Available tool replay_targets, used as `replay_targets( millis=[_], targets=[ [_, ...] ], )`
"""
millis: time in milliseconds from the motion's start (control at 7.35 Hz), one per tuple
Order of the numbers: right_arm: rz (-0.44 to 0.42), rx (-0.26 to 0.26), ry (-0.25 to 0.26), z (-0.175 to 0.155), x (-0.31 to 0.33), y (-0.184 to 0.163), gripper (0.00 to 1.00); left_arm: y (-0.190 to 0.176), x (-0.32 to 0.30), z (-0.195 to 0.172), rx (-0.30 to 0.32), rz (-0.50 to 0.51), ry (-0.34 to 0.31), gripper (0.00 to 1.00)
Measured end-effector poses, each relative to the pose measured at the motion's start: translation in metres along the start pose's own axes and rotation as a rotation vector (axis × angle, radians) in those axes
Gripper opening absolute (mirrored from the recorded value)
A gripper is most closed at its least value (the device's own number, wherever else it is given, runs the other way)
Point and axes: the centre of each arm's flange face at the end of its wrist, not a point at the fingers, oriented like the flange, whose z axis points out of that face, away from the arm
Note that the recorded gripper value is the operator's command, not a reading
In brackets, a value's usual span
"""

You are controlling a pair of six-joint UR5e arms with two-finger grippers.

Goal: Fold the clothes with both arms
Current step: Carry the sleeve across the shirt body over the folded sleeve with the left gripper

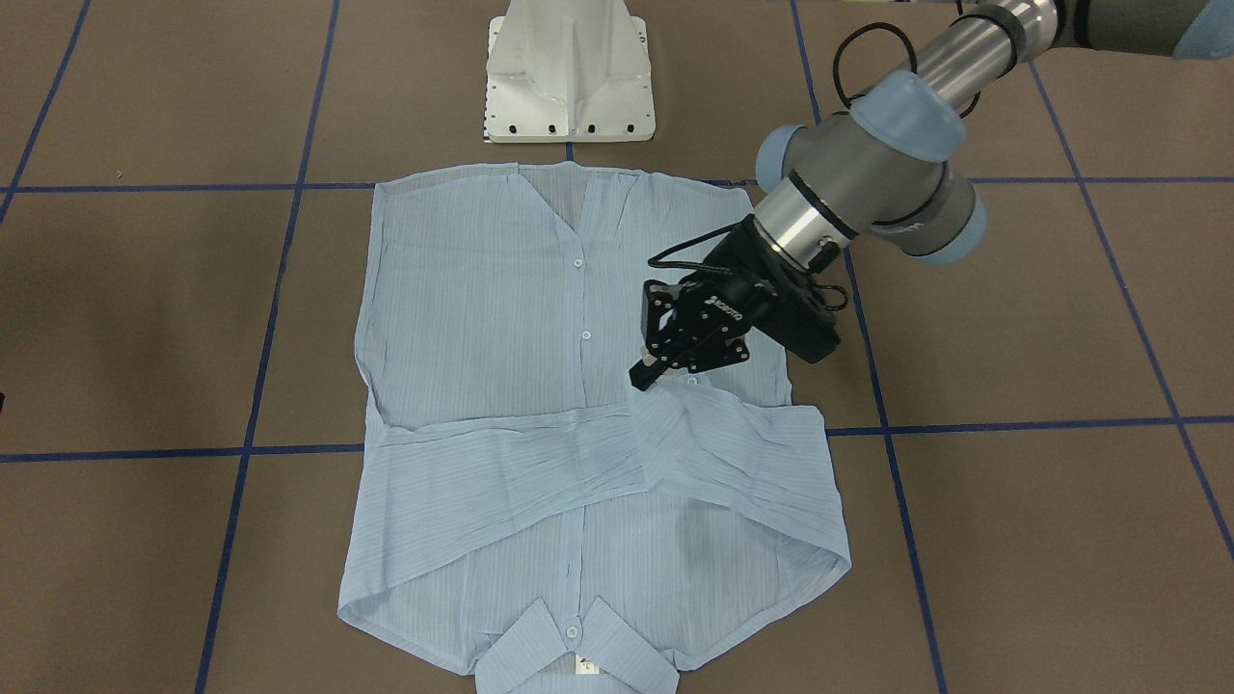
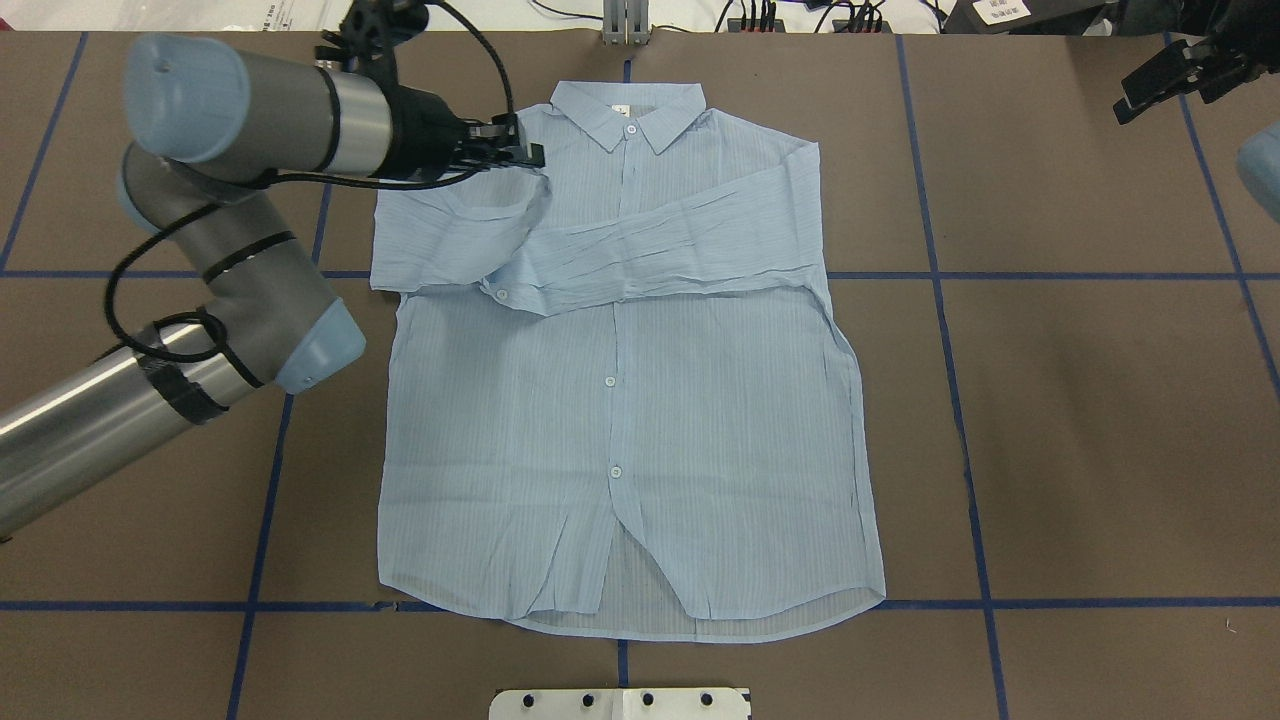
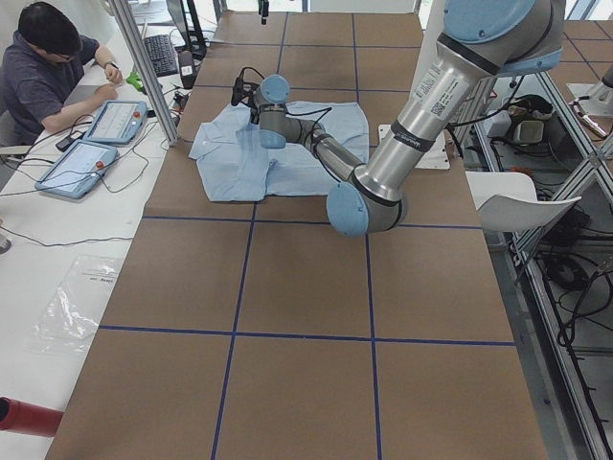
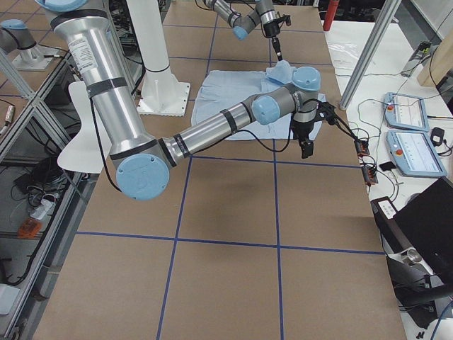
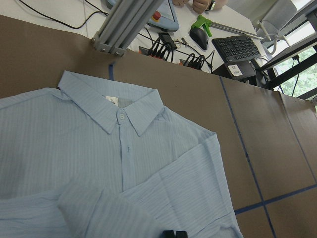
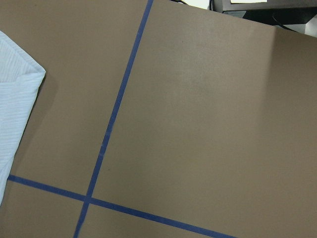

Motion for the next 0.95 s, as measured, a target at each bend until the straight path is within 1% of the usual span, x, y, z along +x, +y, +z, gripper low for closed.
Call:
replay_targets(
  millis=[272,544,680,816,953],
  targets=[
    [0.0,0.0,0.0,0.0,0.0,0.0,1.0,0.036,0.027,0.049,0.016,-0.02,-0.01,0.0],
    [0.0,-0.001,0.0,0.0,0.0,0.0,1.0,0.076,0.04,0.088,0.03,-0.024,-0.034,0.0],
    [0.001,-0.001,0.0,0.0,0.0,0.0,1.0,0.09,0.044,0.102,0.038,-0.025,-0.045,0.66],
    [0.001,-0.001,0.0,0.0,0.0,0.0,1.0,0.101,0.05,0.113,0.035,-0.024,-0.049,1.0],
    [0.001,0.0,-0.001,0.0,0.0,0.0,1.0,0.108,0.056,0.121,0.029,-0.022,-0.052,1.0]
  ],
)
